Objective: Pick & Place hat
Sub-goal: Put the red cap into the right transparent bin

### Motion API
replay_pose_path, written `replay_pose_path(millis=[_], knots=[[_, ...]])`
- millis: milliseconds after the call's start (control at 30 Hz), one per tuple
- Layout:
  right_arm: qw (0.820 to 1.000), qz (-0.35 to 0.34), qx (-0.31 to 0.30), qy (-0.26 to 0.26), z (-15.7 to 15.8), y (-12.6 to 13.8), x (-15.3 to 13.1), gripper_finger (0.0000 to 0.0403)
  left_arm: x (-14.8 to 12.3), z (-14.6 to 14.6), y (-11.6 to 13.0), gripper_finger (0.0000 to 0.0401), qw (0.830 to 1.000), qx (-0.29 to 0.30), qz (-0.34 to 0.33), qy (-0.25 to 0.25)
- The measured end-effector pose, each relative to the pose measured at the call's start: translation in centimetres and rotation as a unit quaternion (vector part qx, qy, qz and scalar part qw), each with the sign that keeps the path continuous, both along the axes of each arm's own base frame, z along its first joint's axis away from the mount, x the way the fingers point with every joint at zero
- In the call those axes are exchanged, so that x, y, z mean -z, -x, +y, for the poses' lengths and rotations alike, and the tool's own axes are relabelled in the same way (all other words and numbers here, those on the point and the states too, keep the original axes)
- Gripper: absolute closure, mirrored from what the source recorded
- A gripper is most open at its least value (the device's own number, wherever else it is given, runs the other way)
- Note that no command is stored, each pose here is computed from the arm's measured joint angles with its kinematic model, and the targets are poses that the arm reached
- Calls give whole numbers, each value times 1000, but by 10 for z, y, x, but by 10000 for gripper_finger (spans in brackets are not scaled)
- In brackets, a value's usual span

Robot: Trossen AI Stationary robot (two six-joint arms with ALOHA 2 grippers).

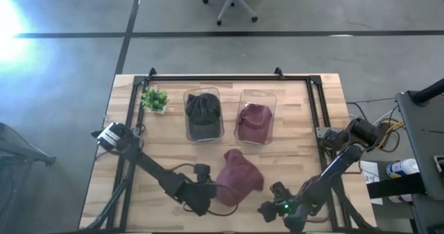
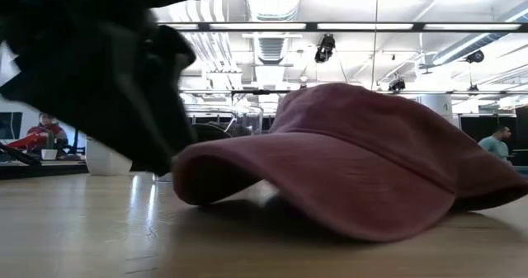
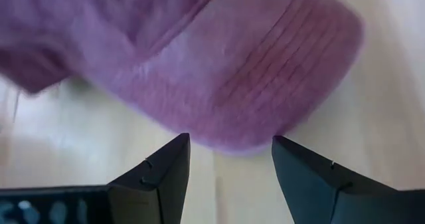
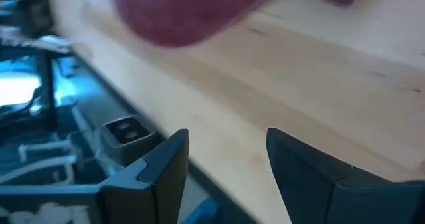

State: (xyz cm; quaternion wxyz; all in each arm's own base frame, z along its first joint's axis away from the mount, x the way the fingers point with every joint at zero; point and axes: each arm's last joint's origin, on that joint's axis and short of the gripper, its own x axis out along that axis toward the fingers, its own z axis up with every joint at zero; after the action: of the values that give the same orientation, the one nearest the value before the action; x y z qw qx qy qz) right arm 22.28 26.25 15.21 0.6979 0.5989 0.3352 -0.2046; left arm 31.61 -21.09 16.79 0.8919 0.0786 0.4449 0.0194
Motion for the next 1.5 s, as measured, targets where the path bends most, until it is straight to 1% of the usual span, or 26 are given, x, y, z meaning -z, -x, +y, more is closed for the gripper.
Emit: replay_pose_path(millis=[233,367,533,700,800,900,1033,1200,1500], knots=[[998,25,48,17,-1,-3,31,204,-5,-5,-10,195,997,39,-28,62],[997,14,78,26,-1,-4,37,204,-3,-9,-14,195,995,53,-35,83],[992,6,108,64,-11,-8,41,204,6,-10,-15,195,995,51,-30,75],[988,8,122,97,-24,-17,42,204,8,-9,-15,195,997,43,-26,61],[984,3,121,130,-31,-22,42,204,9,-8,-14,195,997,43,-21,60],[982,-3,116,147,-34,-24,39,204,9,-8,-14,195,997,43,-19,63],[985,-7,98,139,-28,-24,34,204,9,-7,-15,195,997,41,-19,64],[989,-6,74,124,-16,-16,31,204,9,-3,-18,195,997,33,-21,63],[993,-15,45,113,2,-2,26,204,9,5,-23,195,998,21,-22,63]])
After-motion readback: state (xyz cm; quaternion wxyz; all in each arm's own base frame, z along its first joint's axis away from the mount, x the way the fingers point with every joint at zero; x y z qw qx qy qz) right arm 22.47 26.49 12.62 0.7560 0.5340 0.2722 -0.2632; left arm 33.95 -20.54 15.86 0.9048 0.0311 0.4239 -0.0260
